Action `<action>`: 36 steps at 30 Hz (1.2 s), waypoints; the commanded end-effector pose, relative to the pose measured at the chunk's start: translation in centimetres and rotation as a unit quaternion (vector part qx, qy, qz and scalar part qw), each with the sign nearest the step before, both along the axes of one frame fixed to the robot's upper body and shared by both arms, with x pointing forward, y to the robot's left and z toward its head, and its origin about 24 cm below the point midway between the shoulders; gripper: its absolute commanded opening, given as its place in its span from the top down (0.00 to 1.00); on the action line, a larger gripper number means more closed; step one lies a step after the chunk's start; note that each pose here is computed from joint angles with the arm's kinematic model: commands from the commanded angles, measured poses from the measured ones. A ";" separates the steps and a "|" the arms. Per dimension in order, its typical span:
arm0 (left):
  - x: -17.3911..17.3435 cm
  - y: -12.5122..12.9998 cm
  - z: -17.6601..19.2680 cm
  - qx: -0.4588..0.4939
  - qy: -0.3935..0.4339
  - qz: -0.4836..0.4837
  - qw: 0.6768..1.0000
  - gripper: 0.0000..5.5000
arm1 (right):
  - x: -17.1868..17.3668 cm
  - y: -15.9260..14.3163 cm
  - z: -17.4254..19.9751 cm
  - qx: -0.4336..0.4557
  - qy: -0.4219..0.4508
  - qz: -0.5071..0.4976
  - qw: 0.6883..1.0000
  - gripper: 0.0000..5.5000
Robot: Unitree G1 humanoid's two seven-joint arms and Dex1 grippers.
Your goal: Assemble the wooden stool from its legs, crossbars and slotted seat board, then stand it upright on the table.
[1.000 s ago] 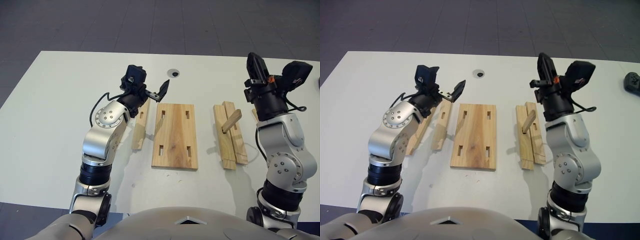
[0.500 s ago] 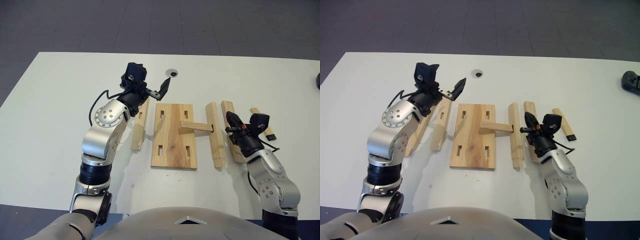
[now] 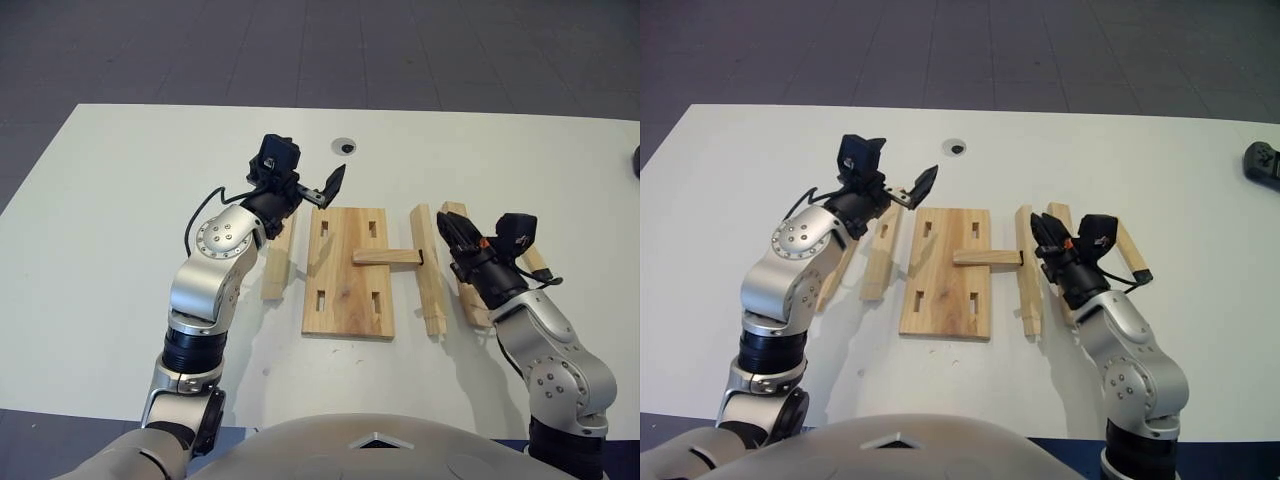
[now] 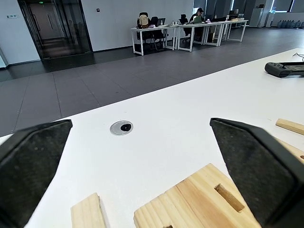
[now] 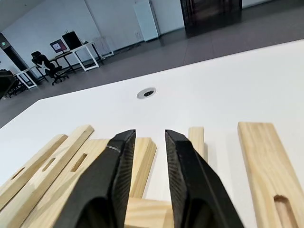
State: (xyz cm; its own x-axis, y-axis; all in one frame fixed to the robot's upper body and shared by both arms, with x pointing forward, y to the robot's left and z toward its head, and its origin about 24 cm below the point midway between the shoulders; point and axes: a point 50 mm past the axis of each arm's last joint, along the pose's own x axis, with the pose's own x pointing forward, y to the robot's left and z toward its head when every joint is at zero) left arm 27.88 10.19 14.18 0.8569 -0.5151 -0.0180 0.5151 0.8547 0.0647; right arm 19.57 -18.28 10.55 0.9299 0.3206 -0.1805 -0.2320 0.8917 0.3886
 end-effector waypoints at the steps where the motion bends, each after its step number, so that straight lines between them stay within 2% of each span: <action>1: 0.0 0.1 0.1 0.009 -0.006 0.002 1.000 0.02 | -0.7 0.6 0.9 -0.015 0.036 0.031 0.999 0.66; 9: -0.1 0.1 0.1 0.011 -0.008 0.004 1.000 0.02 | -1.5 -0.4 -0.8 -0.077 0.115 -0.007 0.990 0.42; 15: 0.0 0.1 0.2 0.013 -0.010 0.006 1.000 0.02 | -2.6 -0.1 -2.1 -0.070 0.166 0.004 0.984 0.25; 26: 0.1 0.1 0.4 0.012 -0.014 0.010 1.000 0.02 | -3.5 -0.2 -3.6 -0.099 0.227 0.002 0.969 0.54; 35: 0.2 0.2 0.5 0.016 -0.017 0.012 1.000 0.02 | -3.1 -0.8 -3.5 -0.125 0.220 -0.012 0.967 0.80; 36: 0.2 0.2 0.5 0.016 -0.018 0.012 1.000 0.02 | -3.0 -0.8 -3.4 -0.133 0.217 -0.011 0.967 0.81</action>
State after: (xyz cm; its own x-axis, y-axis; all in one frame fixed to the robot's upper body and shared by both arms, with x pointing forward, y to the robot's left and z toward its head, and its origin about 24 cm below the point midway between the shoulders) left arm 27.95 10.36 14.17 0.8676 -0.4967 -0.0222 0.4966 0.8634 0.0898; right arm 16.30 -18.99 6.90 0.7492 0.2007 -0.6312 -0.0708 0.9718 0.2250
